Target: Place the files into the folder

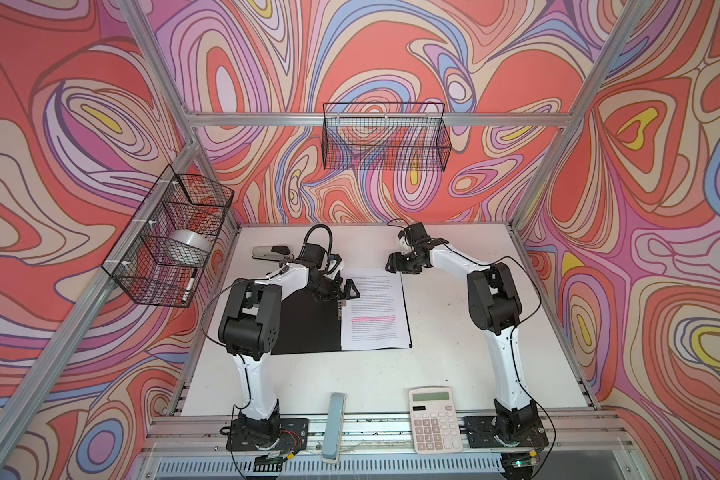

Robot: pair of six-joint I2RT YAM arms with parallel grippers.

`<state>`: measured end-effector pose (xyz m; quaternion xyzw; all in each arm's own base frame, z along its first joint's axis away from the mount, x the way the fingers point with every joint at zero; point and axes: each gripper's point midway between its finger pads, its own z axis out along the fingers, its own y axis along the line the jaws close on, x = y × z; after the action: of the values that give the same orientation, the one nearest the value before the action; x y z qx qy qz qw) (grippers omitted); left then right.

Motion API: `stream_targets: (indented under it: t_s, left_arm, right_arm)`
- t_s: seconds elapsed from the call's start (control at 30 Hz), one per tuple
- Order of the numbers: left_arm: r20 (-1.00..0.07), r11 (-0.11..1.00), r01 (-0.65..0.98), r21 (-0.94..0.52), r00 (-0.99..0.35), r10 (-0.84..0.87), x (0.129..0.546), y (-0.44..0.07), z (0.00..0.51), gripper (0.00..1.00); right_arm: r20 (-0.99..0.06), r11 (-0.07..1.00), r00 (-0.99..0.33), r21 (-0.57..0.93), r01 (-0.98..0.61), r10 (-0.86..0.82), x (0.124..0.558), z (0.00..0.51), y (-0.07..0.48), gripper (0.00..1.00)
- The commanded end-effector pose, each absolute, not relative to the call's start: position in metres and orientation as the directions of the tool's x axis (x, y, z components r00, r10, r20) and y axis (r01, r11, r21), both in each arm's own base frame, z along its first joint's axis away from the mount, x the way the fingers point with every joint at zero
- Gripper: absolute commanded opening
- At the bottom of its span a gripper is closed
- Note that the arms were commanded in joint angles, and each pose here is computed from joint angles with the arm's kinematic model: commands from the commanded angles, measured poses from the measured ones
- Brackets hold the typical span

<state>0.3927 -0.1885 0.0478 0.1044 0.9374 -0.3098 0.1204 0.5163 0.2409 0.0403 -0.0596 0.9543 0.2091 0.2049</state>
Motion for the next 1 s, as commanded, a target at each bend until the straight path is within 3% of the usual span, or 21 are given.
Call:
stream_targets:
  t_s: [0.0, 0.97]
  left_arm:
    - [-0.209, 0.807, 0.231, -0.544, -0.968, 0.136, 0.379, -0.183, 0.027, 1.0]
    - [-0.202, 0.803, 0.229, -0.55, -0.97, 0.138, 0.378, -0.184, 0.026, 1.0]
  right_arm:
    - [-0.432, 0.901, -0.901, 0.374, -0.221, -0.042, 0.514, 0.055, 0.245, 0.7]
    - [-0.428, 0.898, -0.9, 0.361, -0.251, -0.08, 0.511, 0.054, 0.255, 0.7]
